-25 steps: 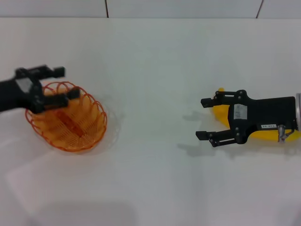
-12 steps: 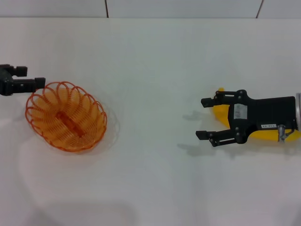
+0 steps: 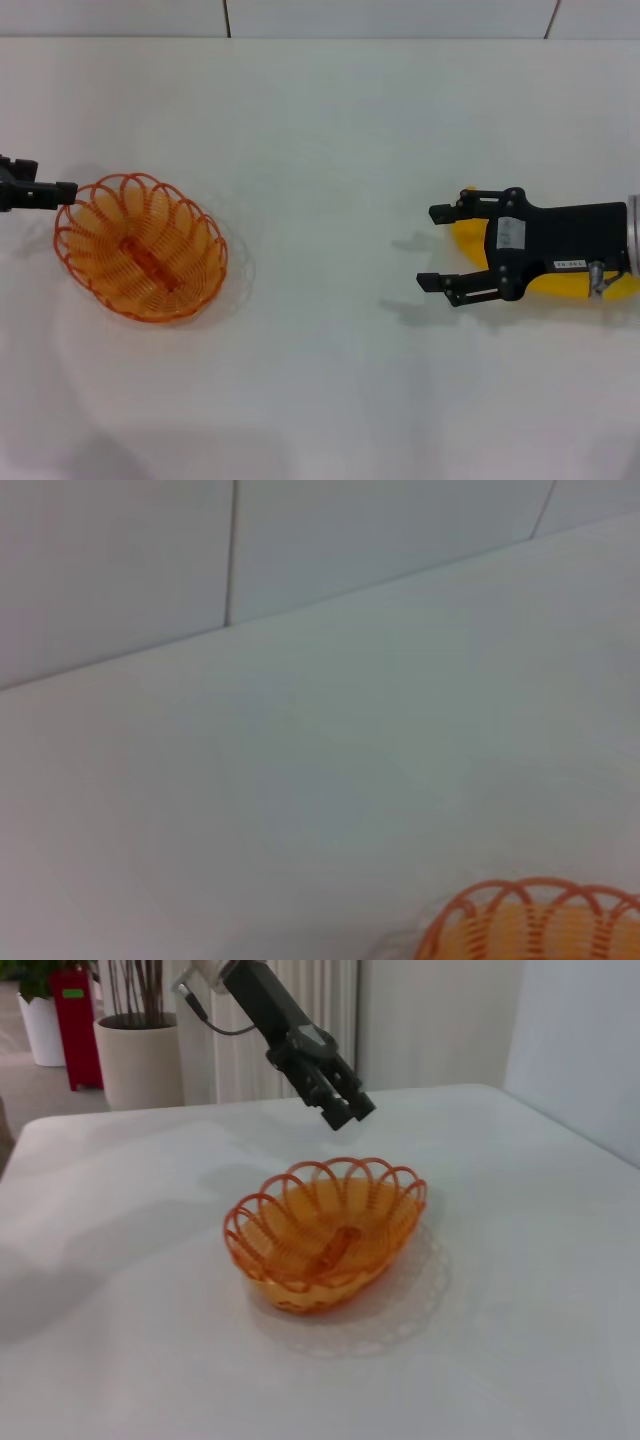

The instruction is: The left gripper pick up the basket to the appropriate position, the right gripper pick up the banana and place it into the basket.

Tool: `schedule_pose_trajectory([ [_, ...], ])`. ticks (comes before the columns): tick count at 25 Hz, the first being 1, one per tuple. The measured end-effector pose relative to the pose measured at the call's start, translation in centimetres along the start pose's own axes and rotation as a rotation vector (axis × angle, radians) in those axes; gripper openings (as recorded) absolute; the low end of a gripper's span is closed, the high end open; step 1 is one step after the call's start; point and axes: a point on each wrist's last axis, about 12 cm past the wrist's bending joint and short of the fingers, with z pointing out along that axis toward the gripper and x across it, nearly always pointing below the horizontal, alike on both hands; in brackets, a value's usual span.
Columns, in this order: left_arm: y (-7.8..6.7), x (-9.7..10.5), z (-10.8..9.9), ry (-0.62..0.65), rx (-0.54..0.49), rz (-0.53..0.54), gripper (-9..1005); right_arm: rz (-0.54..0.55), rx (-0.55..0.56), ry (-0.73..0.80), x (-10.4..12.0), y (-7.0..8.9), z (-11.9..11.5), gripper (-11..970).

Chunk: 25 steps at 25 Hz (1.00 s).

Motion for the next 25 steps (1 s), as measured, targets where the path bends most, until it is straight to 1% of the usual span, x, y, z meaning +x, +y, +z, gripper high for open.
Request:
schedule_pose_trajectory([
  [6,0.2,-0.5,0.6,0.026,-0.021,0.016,767,0.005,-0.002,0.014,0.1,0.0,0.2,863],
  [10,0.2,-0.9,1.7,0.055,-0.048,0.035,767,0.003,-0.004,0.016,0.1,0.0,0.3,863],
  [14,-0.1,-1.0,3.1,0.078,-0.039,0.039,766,-0.004,-0.011,0.018,-0.1,-0.1,0.4,862],
  [16,0.0,-1.1,3.6,0.083,-0.050,0.041,766,-0.005,-0.018,0.021,-0.1,0.0,0.5,862],
  [25,0.0,-1.0,5.0,0.108,-0.075,0.047,766,-0.003,-0.024,0.020,-0.1,0.0,0.7,862],
])
